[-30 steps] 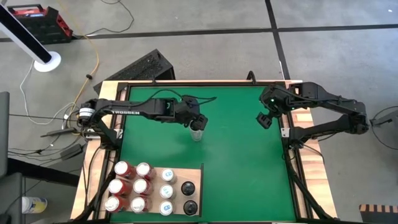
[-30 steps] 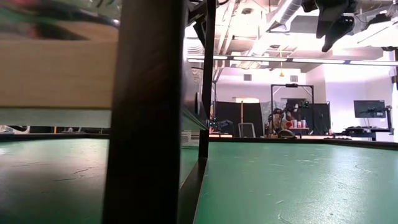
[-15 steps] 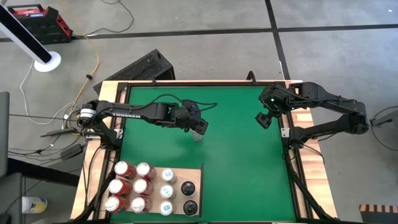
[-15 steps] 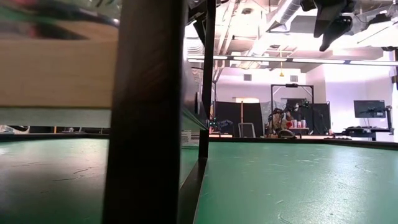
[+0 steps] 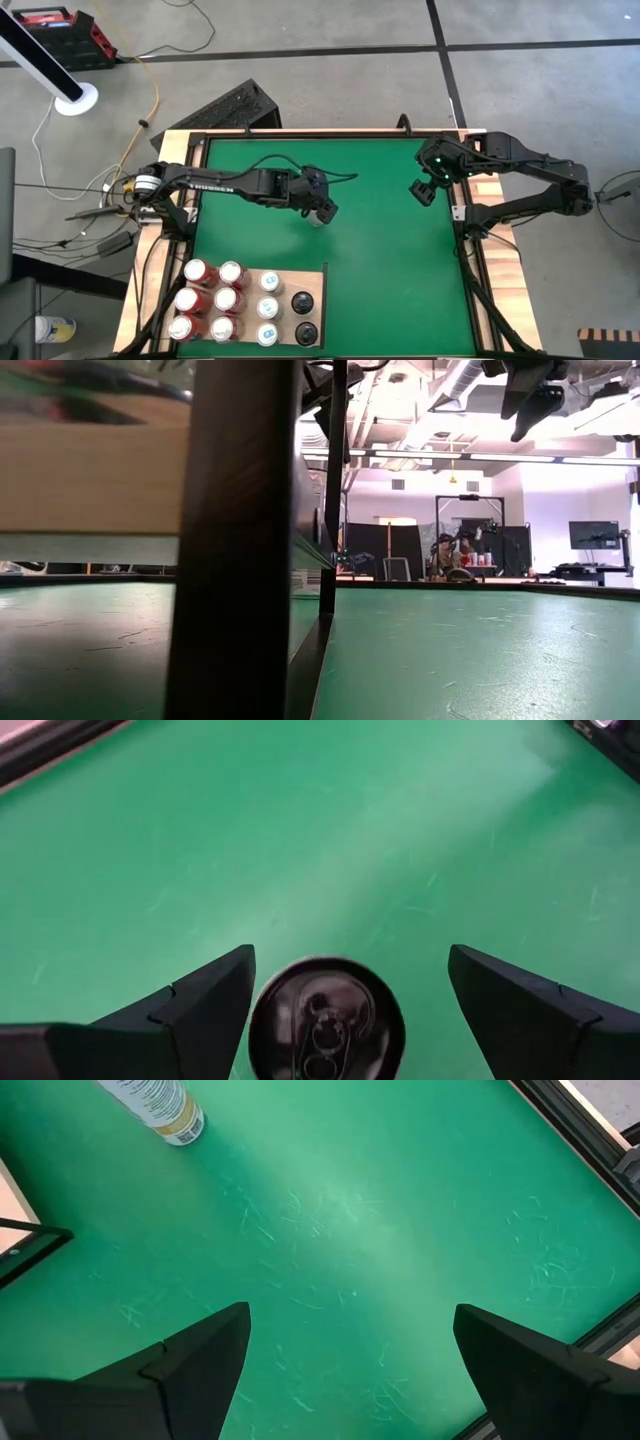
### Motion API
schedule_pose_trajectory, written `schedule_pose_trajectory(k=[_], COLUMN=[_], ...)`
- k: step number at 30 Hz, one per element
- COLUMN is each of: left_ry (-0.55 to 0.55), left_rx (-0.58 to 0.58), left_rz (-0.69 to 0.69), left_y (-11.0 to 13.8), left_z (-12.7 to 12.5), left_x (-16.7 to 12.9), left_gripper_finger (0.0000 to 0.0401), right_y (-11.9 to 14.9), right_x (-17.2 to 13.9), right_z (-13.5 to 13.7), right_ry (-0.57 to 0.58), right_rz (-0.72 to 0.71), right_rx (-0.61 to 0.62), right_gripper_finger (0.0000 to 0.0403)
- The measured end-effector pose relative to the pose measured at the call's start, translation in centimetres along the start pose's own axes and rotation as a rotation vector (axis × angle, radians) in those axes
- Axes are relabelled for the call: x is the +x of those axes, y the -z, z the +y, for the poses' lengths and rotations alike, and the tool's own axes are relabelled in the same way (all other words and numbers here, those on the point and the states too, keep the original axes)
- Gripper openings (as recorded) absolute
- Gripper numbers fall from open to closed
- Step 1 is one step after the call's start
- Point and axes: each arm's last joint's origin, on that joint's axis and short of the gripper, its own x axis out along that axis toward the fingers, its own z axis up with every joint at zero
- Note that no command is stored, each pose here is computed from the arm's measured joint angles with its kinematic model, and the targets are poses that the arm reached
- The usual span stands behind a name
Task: Place canned beverage on shelf
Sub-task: Put the white yellow soda can on the shelf aligned with the other yellow soda can
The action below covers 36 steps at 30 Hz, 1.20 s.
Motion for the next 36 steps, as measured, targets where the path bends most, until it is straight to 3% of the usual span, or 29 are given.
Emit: schedule_pose_trajectory(k=[9, 20, 36], left_ry=[0.078, 0.005, 0.016], left_rx=[0.01, 0.009, 0.048], left_rz=[0.074, 0.079, 0.149], left_y=[-0.5, -0.3, 0.8], left_z=[0.6, 1.3, 0.7], left_x=[0.4, 0.5, 0.1], left_gripper_finger=[0.0316, 0.0316, 0.0316], right_y=[0.0, 0.0, 0.0], right_x=[0.0, 0.0, 0.0], right_z=[0.0, 0.0, 0.0], right_ry=[0.0, 0.0, -0.012], right_rz=[0.0, 0.0, 0.002], right_rx=[0.001, 0.001, 0.0], right_gripper_finger=[0.0374, 0.0374, 0.0374])
